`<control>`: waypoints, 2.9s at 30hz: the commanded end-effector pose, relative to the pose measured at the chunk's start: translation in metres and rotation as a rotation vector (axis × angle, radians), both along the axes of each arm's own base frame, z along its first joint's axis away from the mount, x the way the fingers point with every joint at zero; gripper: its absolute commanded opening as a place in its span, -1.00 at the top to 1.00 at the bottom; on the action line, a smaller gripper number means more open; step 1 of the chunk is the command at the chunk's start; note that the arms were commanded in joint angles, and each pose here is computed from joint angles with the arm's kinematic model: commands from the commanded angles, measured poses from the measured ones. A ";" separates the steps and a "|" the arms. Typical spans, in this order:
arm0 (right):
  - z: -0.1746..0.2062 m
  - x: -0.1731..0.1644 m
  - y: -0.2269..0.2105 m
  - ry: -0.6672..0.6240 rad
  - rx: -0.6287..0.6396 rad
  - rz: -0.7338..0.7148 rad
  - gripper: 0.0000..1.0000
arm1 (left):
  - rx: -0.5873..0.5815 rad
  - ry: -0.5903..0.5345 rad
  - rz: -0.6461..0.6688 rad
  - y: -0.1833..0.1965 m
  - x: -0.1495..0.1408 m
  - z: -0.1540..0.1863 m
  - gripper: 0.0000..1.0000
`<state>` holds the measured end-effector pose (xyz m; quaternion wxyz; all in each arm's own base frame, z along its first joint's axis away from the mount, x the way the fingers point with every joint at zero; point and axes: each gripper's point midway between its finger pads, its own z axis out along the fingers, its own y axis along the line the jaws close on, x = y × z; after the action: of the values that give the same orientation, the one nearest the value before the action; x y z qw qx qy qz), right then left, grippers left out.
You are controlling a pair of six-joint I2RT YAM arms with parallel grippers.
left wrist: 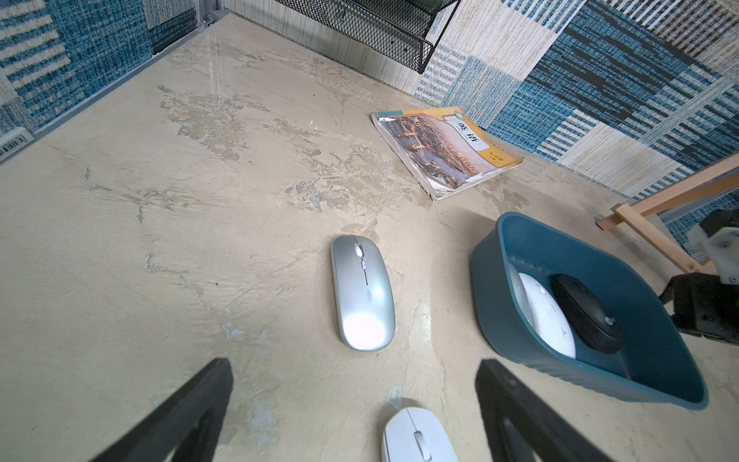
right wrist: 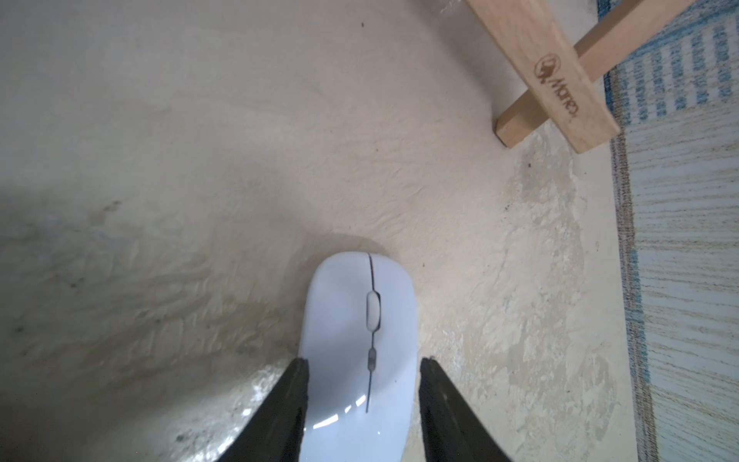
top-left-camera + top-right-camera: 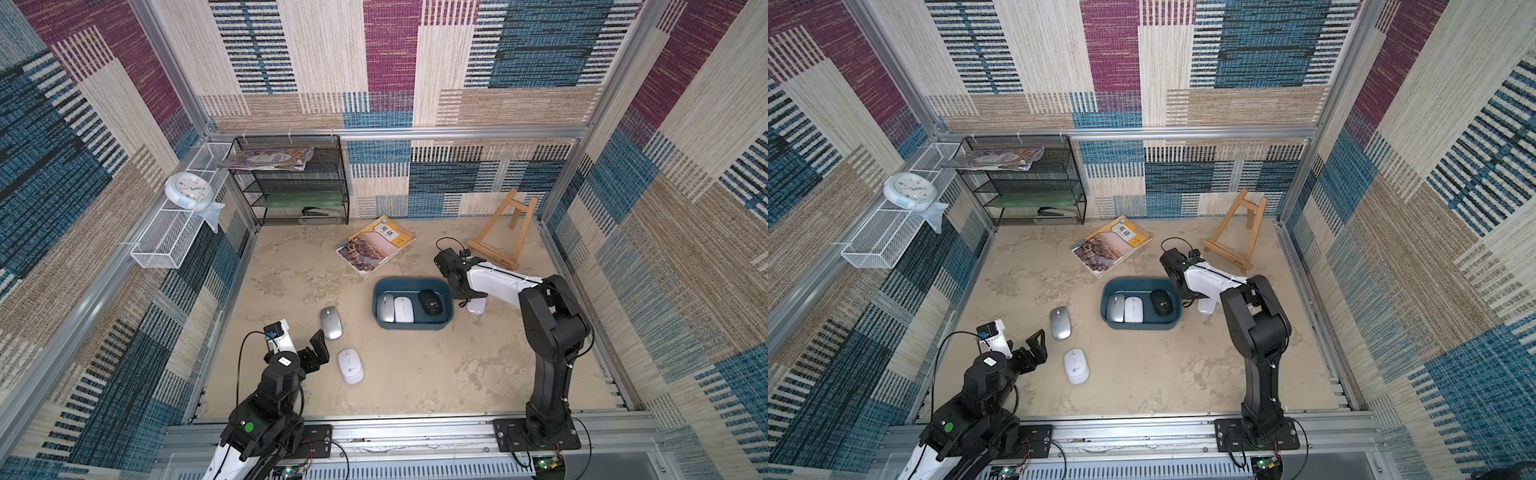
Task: Take out the mouse from the storage box
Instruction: Place the mouse at the center of the board, then pick up the mouse from the storage box.
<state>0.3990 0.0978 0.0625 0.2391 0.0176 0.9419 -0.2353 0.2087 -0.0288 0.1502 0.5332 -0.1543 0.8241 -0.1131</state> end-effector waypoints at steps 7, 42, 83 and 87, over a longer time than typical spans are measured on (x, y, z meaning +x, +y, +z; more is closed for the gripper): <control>0.063 -0.009 0.009 -0.149 0.131 0.058 -0.12 | 0.011 0.005 0.000 -0.002 0.006 0.002 -0.98; 0.114 -0.093 0.014 -0.566 0.644 0.217 -0.33 | -0.150 0.428 -0.378 -0.157 0.086 0.048 -0.92; 0.064 -0.121 0.000 -0.564 0.651 0.220 -0.65 | 0.026 0.846 -0.355 -0.344 0.171 -0.102 -0.78; 0.064 -0.121 0.000 -0.566 0.653 0.223 -0.65 | 0.032 0.849 -0.345 -0.346 0.175 -0.108 -0.69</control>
<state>0.2756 0.0954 0.1213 0.4834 0.0570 0.8667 0.1089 0.3833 -0.3798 0.0453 0.1237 -0.0337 0.9831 -0.1306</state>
